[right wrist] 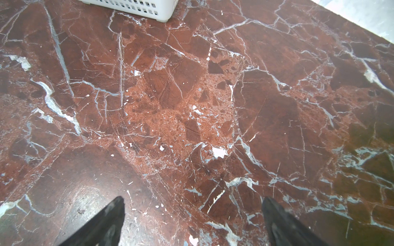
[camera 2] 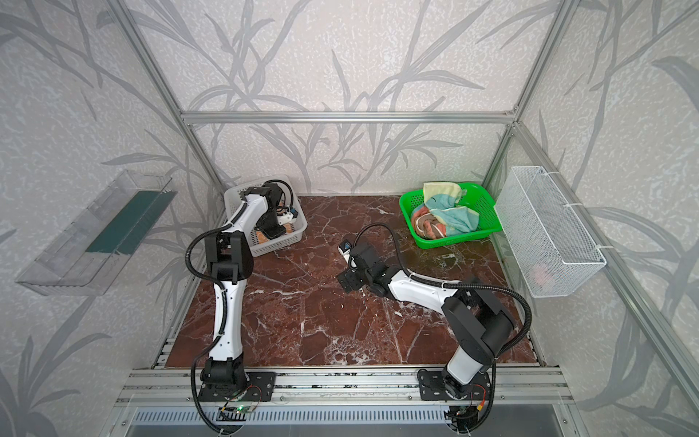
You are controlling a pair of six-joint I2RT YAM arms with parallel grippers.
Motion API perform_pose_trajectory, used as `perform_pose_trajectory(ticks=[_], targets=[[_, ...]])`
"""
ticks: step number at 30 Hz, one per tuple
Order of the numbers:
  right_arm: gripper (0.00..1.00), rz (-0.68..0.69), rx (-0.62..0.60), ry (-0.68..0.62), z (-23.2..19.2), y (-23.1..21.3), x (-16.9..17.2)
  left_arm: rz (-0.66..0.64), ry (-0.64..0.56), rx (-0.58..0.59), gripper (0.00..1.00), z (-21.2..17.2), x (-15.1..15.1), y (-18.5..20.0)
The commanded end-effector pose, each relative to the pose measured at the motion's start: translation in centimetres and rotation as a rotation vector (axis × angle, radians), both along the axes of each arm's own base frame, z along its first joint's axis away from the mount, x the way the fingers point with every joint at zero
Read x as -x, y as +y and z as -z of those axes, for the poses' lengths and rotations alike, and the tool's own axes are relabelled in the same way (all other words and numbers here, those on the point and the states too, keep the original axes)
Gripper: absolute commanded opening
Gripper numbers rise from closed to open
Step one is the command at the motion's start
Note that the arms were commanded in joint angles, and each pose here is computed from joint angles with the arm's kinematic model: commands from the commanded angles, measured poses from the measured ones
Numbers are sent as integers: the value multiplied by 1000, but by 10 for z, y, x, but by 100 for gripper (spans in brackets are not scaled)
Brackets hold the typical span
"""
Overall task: Fold and stack the towels
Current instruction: 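Raise the left gripper out of the white basket and draw back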
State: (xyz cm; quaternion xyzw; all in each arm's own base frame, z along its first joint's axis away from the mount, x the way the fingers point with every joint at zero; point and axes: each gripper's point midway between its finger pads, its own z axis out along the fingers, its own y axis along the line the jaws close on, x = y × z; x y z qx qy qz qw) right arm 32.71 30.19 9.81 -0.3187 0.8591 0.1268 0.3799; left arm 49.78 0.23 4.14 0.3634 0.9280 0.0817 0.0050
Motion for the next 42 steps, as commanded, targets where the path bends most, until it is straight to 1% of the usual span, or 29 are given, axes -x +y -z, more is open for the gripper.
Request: perform_pose_trajectory(ticks=[1, 3, 5, 7, 9, 11, 15, 18, 20, 21, 23, 24, 26, 30, 32, 34, 37, 38, 40, 42], targets=[[99, -12, -25, -28, -11, 1, 3, 13, 11, 6, 1, -26, 14, -7], [99, -11, -28, -30, -11, 2, 3, 13, -8, -5, 1, -30, 11, -8], [99, -13, -29, -28, -10, 1, 3, 8, -26, -6, 5, -36, 9, -8], [99, -13, -30, -31, -11, 2, 3, -8, -50, -9, 14, -42, 5, -7], [99, -15, -34, -32, -11, 2, 3, -19, -76, -18, 31, -48, 1, -5], [99, -18, -36, -30, -11, 3, 4, -31, -97, -36, 43, -51, -3, -2], [99, -18, -39, -34, -12, 3, 4, -54, -129, -84, 57, -58, -7, 6], [99, -18, -44, -37, -13, 2, 4, -102, -197, -107, 67, -73, -17, 15], [99, -18, -49, -39, -14, 3, 4, -146, -263, -101, 75, -88, -26, 19], [99, -18, -51, -38, -14, 3, 5, -173, -300, -91, 83, -96, -30, 20], [99, -18, -55, -39, -15, 3, 5, -227, -355, -65, 92, -110, -35, 24], [99, -18, -58, -39, -16, 3, 5, -258, -381, -49, 95, -118, -37, 25], [99, -19, -63, -40, -18, 3, 6, -315, -408, -35, 99, -127, -38, 29], [99, -9, -68, -49, -21, 1, 6, -436, -418, -30, 99, -134, -31, 39], [99, 8, -62, -60, -23, -2, 4, -482, -424, -3, 99, -137, -27, 37], [99, 29, -54, -77, -28, -5, 1, -515, -436, 76, 99, -144, -25, 26], [99, 60, -19, -90, -31, -11, -4, -528, -454, 228, 99, -158, -23, 2], [99, 71, -7, -93, -33, -13, -6, -533, -462, 258, 99, -163, -21, -3], [99, 91, 24, -93, -34, -17, -9, -556, -498, 298, 99, -173, -16, -7], [99, 101, 38, -94, -36, -20, -10, -601, -547, 283, 99, -178, -11, 1]])
